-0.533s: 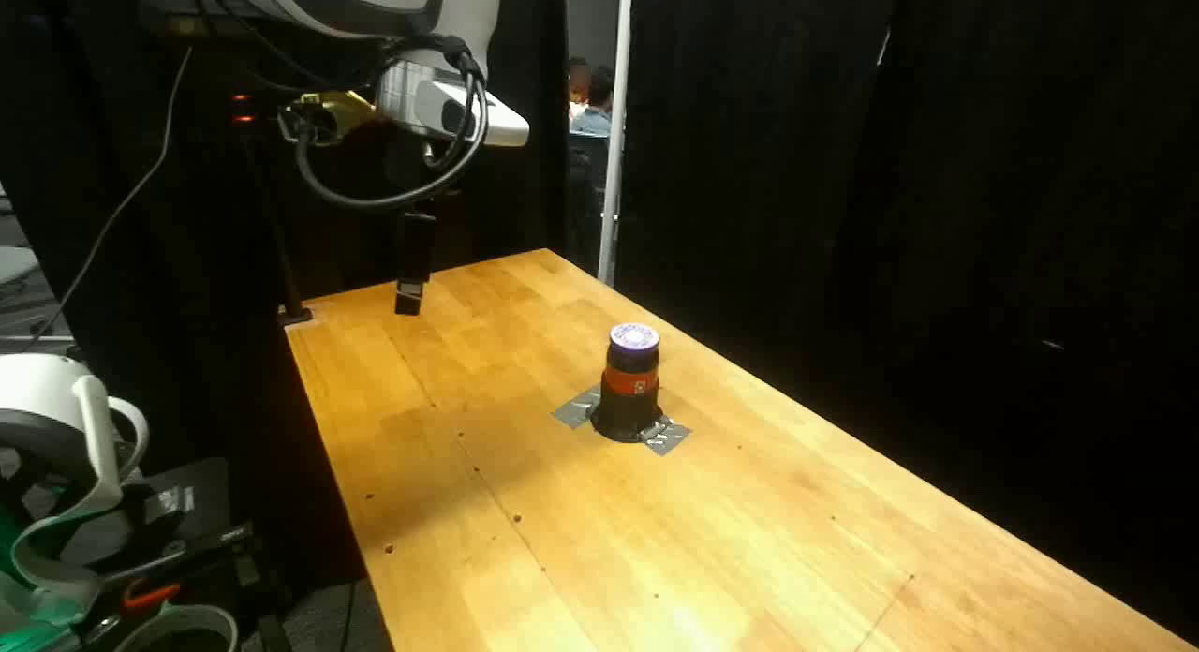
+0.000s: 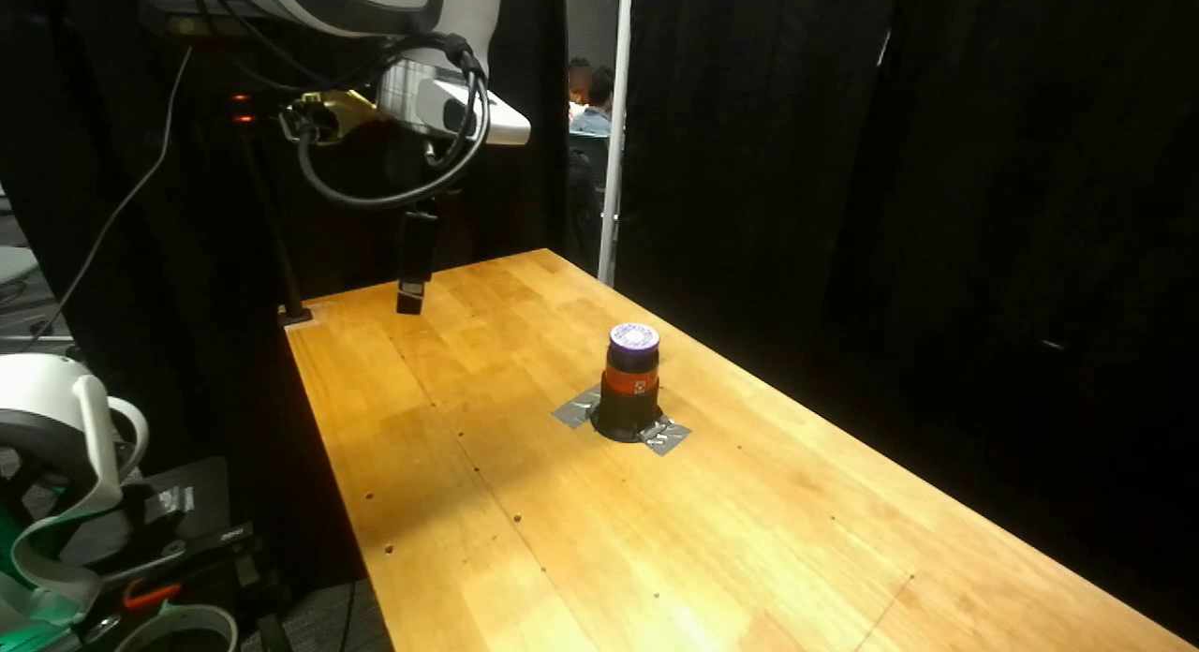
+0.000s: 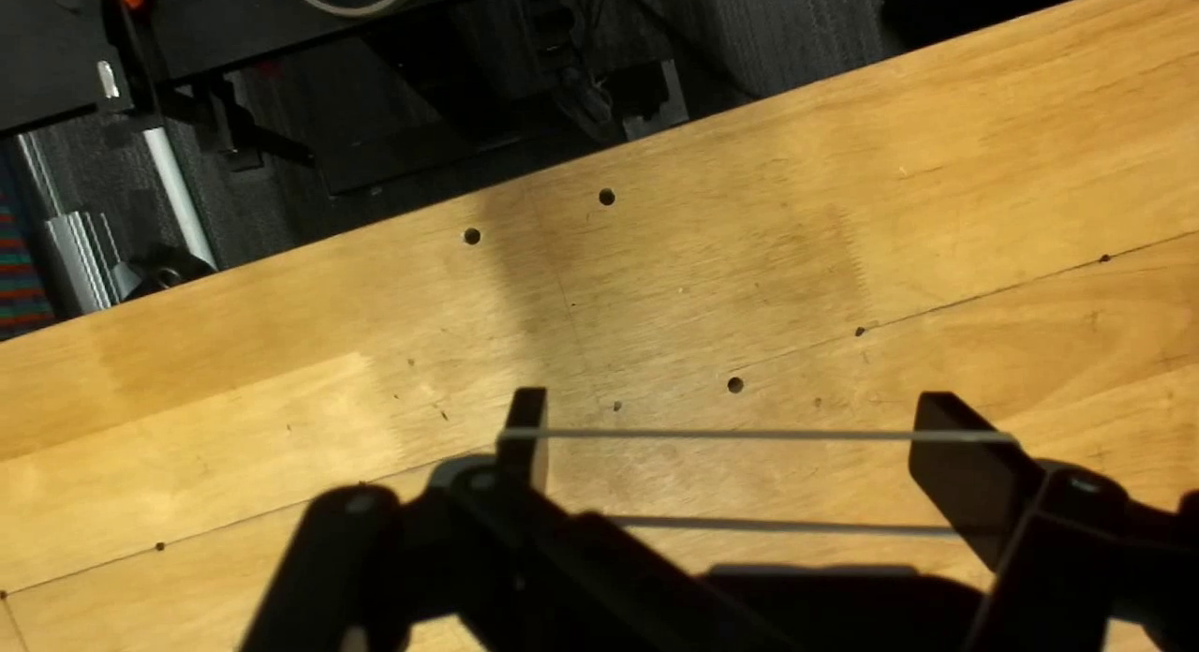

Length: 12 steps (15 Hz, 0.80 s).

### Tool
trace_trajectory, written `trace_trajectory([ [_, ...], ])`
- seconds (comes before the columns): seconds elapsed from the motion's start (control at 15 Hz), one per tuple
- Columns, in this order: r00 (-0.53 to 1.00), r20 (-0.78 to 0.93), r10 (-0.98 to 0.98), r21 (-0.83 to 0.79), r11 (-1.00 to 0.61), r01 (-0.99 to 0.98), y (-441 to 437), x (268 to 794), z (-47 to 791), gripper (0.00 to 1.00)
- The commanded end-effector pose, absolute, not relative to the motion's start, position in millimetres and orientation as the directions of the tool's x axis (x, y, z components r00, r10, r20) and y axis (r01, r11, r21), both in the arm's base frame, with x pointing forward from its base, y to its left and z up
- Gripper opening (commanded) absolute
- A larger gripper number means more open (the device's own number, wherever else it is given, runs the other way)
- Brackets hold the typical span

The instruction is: Put the elastic around the bottle on the table

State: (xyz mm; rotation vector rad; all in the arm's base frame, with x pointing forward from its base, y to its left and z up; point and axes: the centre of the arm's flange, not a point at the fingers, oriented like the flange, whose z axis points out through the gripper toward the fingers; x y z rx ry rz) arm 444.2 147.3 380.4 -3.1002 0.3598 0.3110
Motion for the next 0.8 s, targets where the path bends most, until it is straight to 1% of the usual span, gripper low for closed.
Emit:
trace_trajectory([
  [0.0,0.967,-0.181,-0.182,0.030,-0.983,-0.179,135,462,382,1.00],
  [0.27,0.987,-0.155,-0.050,0.071,-0.997,-0.040,109,512,385,1.00],
  [0.47,0.984,-0.132,0.119,0.045,-0.991,0.126,101,566,385,1.00],
  [0.73,0.955,-0.110,0.277,-0.010,-0.961,0.278,106,629,368,1.00],
])
